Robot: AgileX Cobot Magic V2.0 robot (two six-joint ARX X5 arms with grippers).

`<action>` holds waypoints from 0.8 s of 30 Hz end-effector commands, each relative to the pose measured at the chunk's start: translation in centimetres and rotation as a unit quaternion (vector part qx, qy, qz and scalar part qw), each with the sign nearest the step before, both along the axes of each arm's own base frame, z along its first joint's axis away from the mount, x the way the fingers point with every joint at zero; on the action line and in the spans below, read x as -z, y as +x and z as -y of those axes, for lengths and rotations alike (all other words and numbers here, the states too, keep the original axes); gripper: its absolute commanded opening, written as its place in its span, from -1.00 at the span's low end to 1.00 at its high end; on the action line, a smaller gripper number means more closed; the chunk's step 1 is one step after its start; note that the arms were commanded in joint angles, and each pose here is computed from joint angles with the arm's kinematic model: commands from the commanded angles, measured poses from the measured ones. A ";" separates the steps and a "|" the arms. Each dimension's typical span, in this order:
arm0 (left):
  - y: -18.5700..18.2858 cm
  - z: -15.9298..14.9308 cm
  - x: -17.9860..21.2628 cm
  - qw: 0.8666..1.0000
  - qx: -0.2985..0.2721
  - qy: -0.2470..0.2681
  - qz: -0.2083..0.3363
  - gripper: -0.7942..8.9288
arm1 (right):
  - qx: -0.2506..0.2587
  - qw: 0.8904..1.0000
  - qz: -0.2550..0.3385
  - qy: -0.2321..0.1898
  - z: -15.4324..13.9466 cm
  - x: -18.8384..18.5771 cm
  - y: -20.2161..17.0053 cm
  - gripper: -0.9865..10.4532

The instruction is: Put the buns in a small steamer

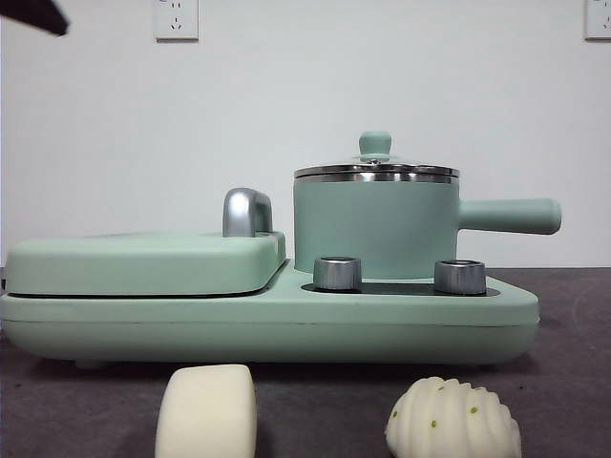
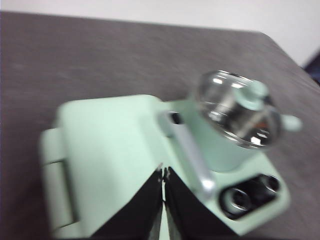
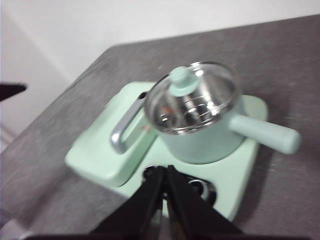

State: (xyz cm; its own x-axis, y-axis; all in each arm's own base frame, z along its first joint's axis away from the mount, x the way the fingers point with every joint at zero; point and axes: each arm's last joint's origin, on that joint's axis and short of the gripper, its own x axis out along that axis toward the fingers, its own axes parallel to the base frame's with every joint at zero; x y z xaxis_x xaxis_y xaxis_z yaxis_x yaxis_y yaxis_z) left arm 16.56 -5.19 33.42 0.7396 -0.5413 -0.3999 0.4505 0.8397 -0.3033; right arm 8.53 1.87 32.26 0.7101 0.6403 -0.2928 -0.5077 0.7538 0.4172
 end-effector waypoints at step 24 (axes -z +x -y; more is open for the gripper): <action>0.2 1.6 -1.3 0.991 0.133 -0.002 -0.012 0.13 | -0.045 0.999 0.021 -0.014 -0.2 -1.6 1.2 0.04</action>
